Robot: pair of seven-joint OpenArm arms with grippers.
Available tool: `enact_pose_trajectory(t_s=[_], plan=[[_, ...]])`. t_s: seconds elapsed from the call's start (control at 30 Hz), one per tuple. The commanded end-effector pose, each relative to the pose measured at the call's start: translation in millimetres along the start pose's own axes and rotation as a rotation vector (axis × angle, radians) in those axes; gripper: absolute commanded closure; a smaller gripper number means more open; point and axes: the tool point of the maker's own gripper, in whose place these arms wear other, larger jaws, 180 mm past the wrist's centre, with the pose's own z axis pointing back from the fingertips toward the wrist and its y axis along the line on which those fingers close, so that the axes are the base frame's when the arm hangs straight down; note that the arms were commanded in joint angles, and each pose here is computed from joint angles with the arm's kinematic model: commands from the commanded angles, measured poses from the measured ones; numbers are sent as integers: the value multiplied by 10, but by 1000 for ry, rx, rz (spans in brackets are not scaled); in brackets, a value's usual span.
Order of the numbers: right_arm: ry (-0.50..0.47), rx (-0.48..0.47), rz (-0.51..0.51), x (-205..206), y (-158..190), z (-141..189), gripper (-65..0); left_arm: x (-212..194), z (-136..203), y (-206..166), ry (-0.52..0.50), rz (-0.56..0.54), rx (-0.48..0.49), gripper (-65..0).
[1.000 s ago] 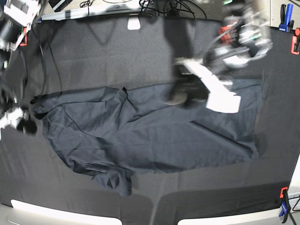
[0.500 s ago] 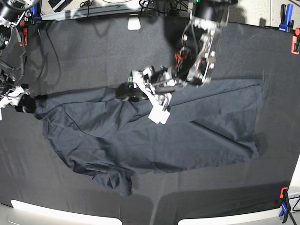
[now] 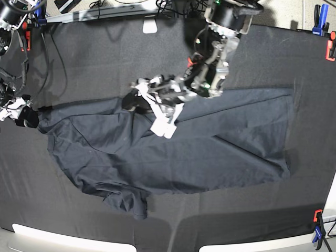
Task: Layout the t-shirt on the table in an organized manner, then fold the t-shirt properly
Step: 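Move the left gripper over the shirt's middle and grasp the fold edge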
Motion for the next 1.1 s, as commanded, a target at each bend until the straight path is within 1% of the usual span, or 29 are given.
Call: enact_pose_trajectory(t_s=[0.0, 0.03, 0.07, 0.13, 0.17, 0.23, 0.27, 0.37, 0.43, 0.53, 0.63, 0.67, 0.7, 0.77, 0.87, 1.0, 1.07], plan=[[-43, 10, 38, 193, 7, 62, -264, 225, -49, -145, -65, -11, -41, -92], [-39, 9, 38, 185, 6, 62, -264, 225, -49, -144, -65, -11, -41, -18], [-38, 9, 38, 184, 6, 62, -264, 223, -49, -146, -64, -11, -41, 0], [-39, 9, 38, 185, 6, 62, -264, 164, -51, -187, -34, -20, -63, 0], [-39, 9, 38, 185, 6, 62, -264, 102, -53, -260, -1, -33, -100, 0], [-40, 9, 38, 187, 6, 62, -264, -59, -43, -409, 84, -56, -176, 0], [-42, 10, 38, 191, 7, 62, -264, -145, -40, -459, 128, -63, -197, 0], [-45, 10, 38, 197, 7, 62, -264, -367, -42, -547, 243, -90, -221, 0], [-50, 10, 38, 205, 7, 62, -264, -421, -49, -590, 268, -103, -231, 0], [-50, 9, 38, 205, 7, 63, -264, -424, -54, -602, 270, -106, -234, 0], [-50, 9, 38, 207, 6, 63, -264, -448, -44, -595, 285, -106, -233, -210], [-50, 9, 38, 206, 7, 62, -264, -461, -40, -593, 294, -108, -232, -270], [-50, 9, 38, 205, 7, 63, -264, -472, -34, -593, 303, -111, -232, -305], [-50, 9, 38, 206, 7, 62, -264, -452, -22, -604, 304, -122, -232, -311], [-50, 8, 39, 206, 4, 63, -264, -311, 1, -667, 263, -142, -246, -311], [-49, 7, 39, 204, 2, 62, -264, 25, 39, -783, 155, -184, -248, -309], [-49, 7, 39, 204, 2, 62, -264, 237, 31, -724, 74, -180, -181, -309]])
